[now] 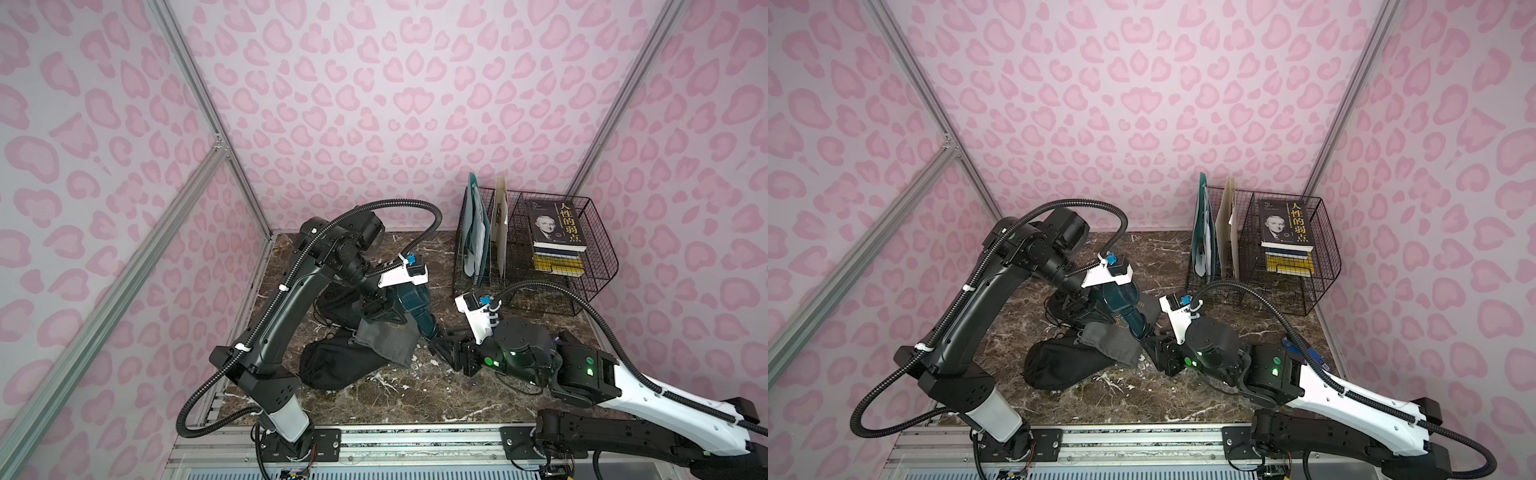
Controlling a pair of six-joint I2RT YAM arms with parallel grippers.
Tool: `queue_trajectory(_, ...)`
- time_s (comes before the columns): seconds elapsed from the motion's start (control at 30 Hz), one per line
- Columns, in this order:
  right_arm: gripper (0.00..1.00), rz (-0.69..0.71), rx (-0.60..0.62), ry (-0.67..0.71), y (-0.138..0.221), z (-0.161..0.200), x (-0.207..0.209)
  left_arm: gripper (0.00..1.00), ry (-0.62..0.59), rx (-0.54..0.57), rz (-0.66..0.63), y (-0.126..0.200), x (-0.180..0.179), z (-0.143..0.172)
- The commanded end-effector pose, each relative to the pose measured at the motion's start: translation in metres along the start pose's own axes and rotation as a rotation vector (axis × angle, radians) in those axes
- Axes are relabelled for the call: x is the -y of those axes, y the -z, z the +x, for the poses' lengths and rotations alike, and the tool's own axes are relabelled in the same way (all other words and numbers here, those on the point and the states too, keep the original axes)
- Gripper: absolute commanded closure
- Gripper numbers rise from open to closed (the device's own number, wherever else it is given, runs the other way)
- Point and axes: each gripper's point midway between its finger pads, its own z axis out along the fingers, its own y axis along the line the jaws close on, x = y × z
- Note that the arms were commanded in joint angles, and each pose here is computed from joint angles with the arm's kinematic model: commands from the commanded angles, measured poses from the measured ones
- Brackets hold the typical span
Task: Pack away hair dryers
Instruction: Fold the hair dryer.
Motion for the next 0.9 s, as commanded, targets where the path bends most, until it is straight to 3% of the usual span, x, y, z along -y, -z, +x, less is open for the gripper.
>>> queue_trajectory(0.0, 0.43, -0.019, -0.026, 0.041, -0.006, 0.004, -0.002, 0.98, 0.152, -0.033, 0.183, 0.005, 0.050, 0.010)
queue_trajectory(0.33, 0.43, -0.048, -0.012, 0.038, 0.002, -0.005, 0.006, 0.98, 0.111, -0.002, 0.244, 0.006, 0.082, 0.005)
queue_trajectory(0.87, 0.48, -0.099, -0.088, 0.053, -0.006, 0.010, 0.011, 0.98, 0.081, 0.061, 0.285, 0.010, 0.092, -0.009)
